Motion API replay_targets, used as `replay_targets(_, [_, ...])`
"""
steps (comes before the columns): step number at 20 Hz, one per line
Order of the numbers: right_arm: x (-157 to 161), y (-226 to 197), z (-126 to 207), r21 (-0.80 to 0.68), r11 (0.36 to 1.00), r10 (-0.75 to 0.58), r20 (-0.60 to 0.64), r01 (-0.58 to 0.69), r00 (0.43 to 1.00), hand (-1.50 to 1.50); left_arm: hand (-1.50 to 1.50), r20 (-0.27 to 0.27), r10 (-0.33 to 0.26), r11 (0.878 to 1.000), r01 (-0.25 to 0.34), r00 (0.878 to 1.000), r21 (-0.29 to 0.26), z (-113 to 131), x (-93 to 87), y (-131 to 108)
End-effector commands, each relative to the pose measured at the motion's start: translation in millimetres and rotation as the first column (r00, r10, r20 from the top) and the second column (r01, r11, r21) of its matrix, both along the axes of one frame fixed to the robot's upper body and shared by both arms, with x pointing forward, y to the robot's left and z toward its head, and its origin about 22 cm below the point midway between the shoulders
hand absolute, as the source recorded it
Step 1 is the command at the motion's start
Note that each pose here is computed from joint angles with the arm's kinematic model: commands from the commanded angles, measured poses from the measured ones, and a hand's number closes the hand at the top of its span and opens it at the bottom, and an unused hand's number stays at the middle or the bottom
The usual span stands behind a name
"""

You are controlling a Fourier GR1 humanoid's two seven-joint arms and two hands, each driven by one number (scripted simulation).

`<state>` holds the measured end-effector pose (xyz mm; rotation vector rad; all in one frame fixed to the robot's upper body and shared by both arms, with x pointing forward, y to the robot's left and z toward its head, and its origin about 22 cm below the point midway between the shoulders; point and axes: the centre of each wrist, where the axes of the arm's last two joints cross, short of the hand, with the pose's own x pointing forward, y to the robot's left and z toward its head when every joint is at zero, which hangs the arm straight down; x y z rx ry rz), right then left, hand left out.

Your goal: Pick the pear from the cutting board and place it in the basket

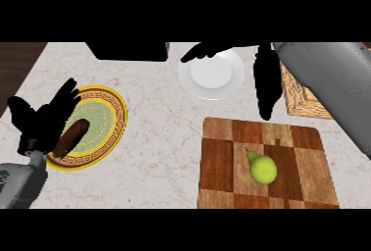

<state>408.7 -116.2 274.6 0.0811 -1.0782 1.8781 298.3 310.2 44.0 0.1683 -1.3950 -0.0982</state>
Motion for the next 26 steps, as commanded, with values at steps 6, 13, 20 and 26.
replay_targets(6, [29.7,-70.3,12.3,-0.009,0.999,0.029,-0.216,-0.032,0.976,-1.5,0.0,0.006,0.01,1.0,-0.01,1.0,0.015,-0.2,0.4,2.2])
replay_targets(13, [30.0,-81.8,-42.6,0.139,0.987,-0.045,-0.218,0.077,0.975,-1.5,0.0,0.01,0.01,1.0,-0.01,1.0,-0.003,-11.9,-7.7,7.2])
replay_targets(20, [0.4,-106.1,-104.5,0.165,0.984,-0.035,-0.213,0.072,0.977,-1.5,0.0,-0.012,0.033,0.999,-0.033,0.999,-0.005,-5.3,-3.8,13.1])
replay_targets(26, [-15.2,-79.5,-160.6,0.212,0.975,-0.031,-0.193,0.073,0.981,-1.5,0.0,-0.005,0.017,1.0,-0.017,1.0,0.006,-3.2,5.8,4.3])
